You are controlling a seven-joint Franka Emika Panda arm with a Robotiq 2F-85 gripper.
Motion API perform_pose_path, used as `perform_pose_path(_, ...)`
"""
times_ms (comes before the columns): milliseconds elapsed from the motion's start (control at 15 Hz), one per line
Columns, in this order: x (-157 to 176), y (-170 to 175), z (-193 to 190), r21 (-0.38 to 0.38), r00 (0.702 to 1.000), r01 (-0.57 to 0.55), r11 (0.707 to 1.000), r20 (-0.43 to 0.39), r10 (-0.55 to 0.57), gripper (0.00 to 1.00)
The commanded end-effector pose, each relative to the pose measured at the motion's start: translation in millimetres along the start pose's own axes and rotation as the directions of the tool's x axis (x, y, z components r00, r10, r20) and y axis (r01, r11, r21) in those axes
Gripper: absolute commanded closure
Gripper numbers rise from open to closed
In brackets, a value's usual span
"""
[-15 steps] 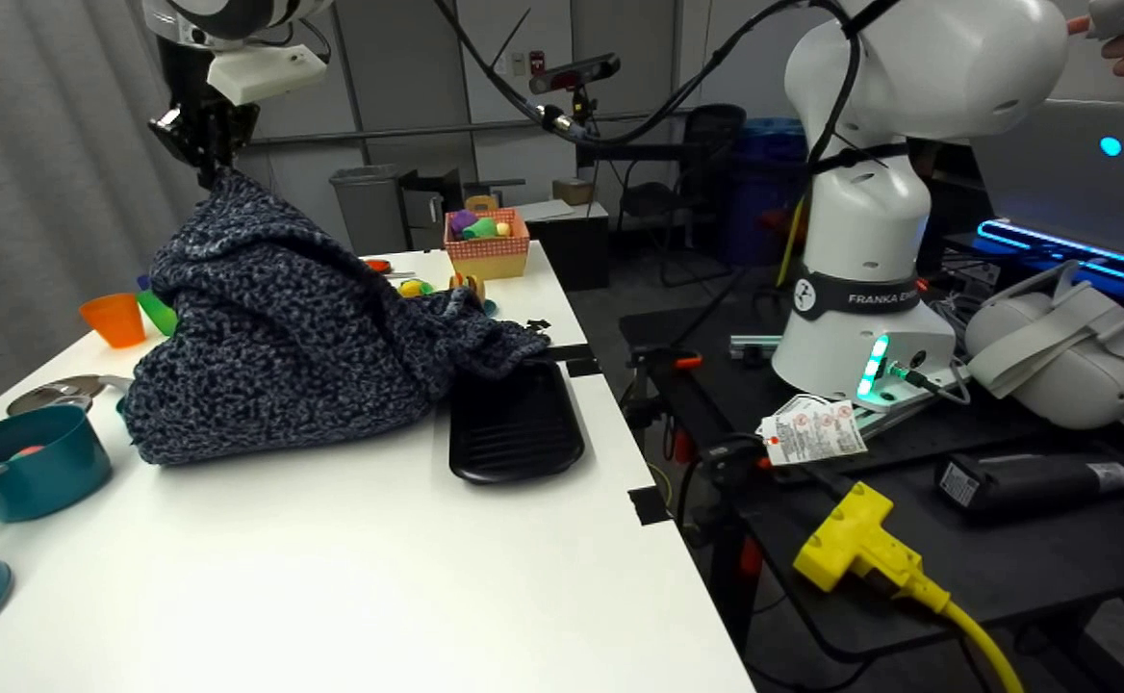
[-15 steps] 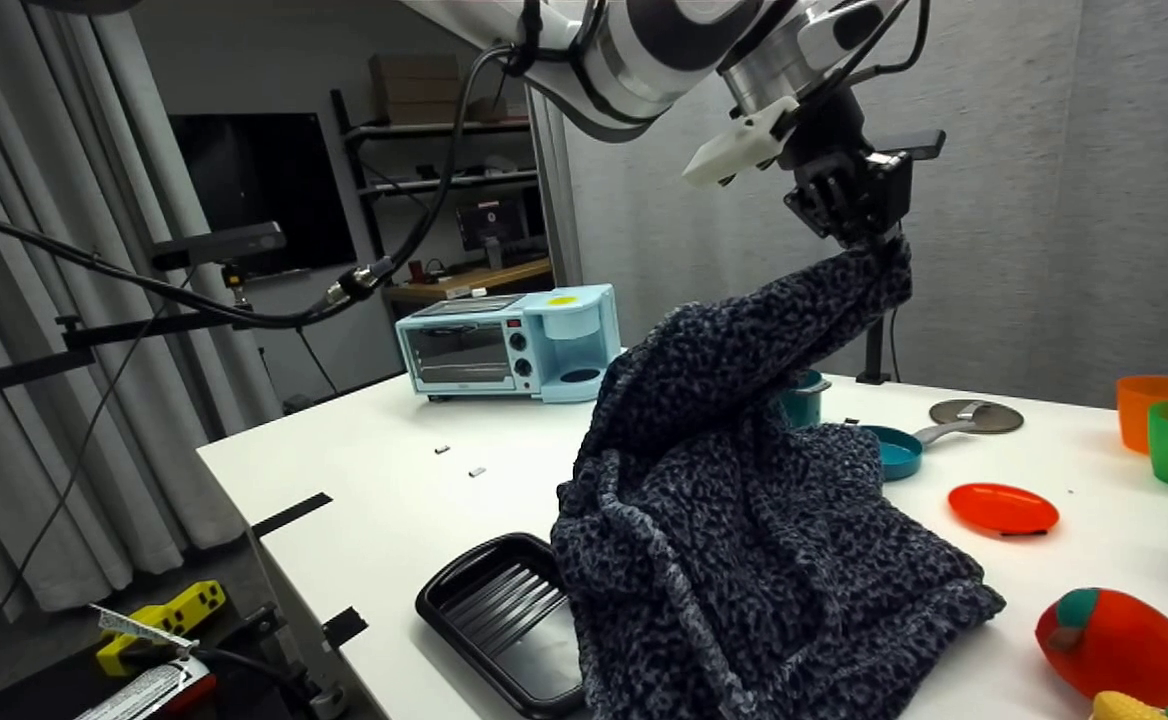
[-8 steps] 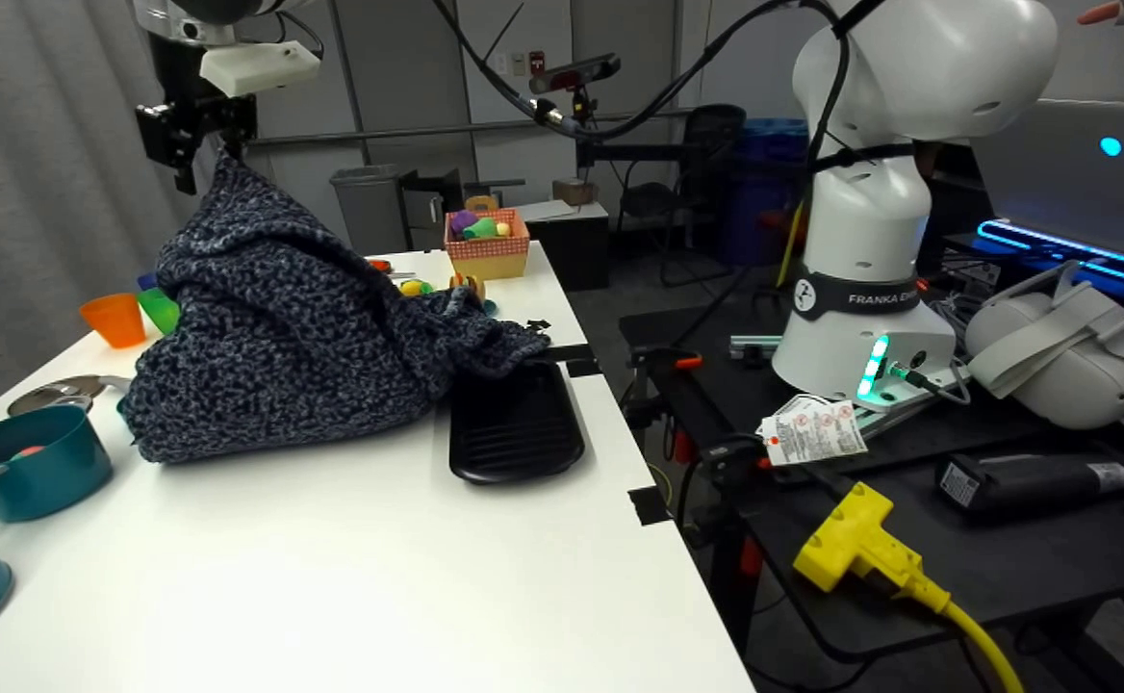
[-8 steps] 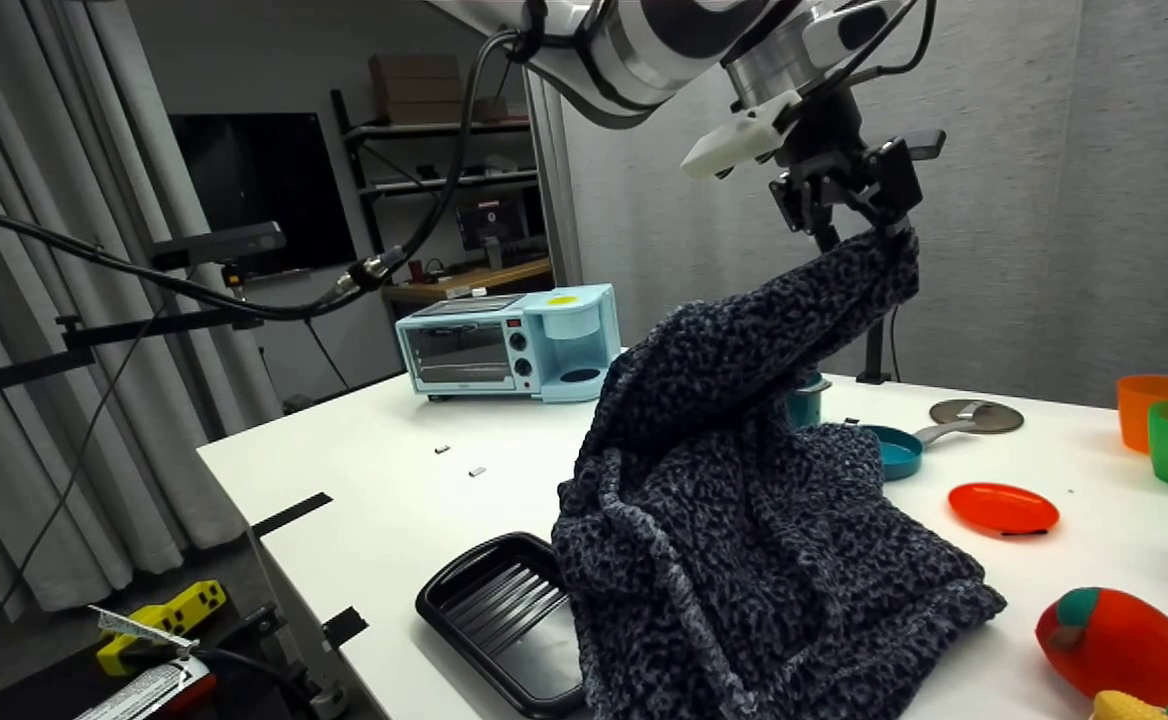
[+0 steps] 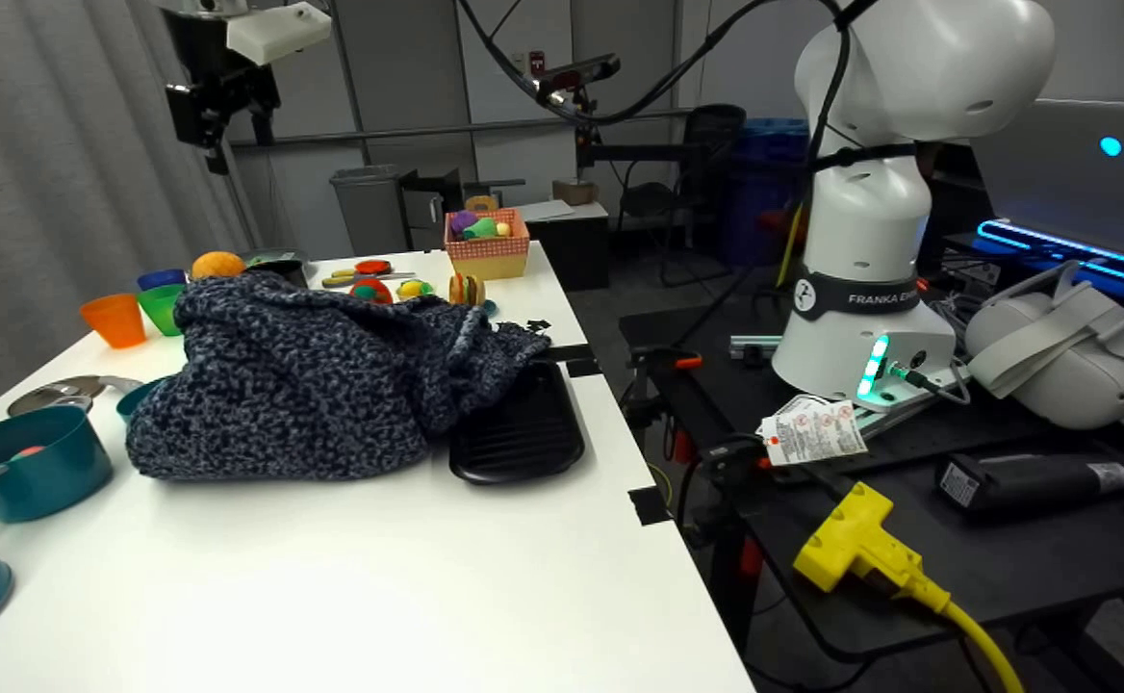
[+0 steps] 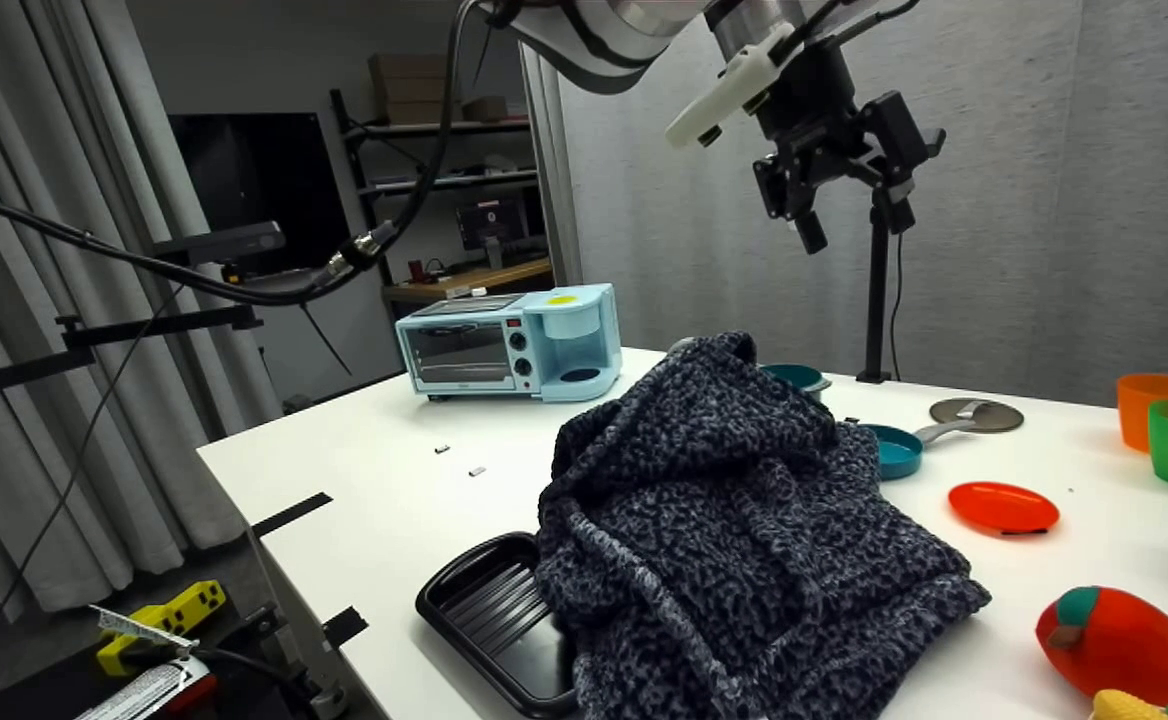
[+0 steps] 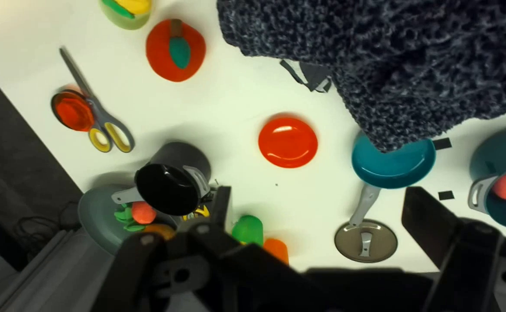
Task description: Fold the thing on the table
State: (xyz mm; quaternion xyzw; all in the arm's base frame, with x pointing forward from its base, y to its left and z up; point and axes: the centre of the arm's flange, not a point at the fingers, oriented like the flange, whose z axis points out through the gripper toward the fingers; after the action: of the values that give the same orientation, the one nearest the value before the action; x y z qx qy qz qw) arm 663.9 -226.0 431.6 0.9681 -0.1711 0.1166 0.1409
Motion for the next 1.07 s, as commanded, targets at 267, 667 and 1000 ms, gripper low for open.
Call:
perform_pose_path(267,-27.4,32.7,-36.6,-0.117,0.993,0.094,0.989,-0.064,-0.102,0.0)
perform_pose_path(667,-79.6,-13.9,-69.6,0.047,0.966,0.111,0.993,-0.242,-0.097,0.0)
perform_pose_path(1000,-139.7,-47.5,-87.3,0.173,0.944,0.145,0.974,-0.319,-0.084,0.0)
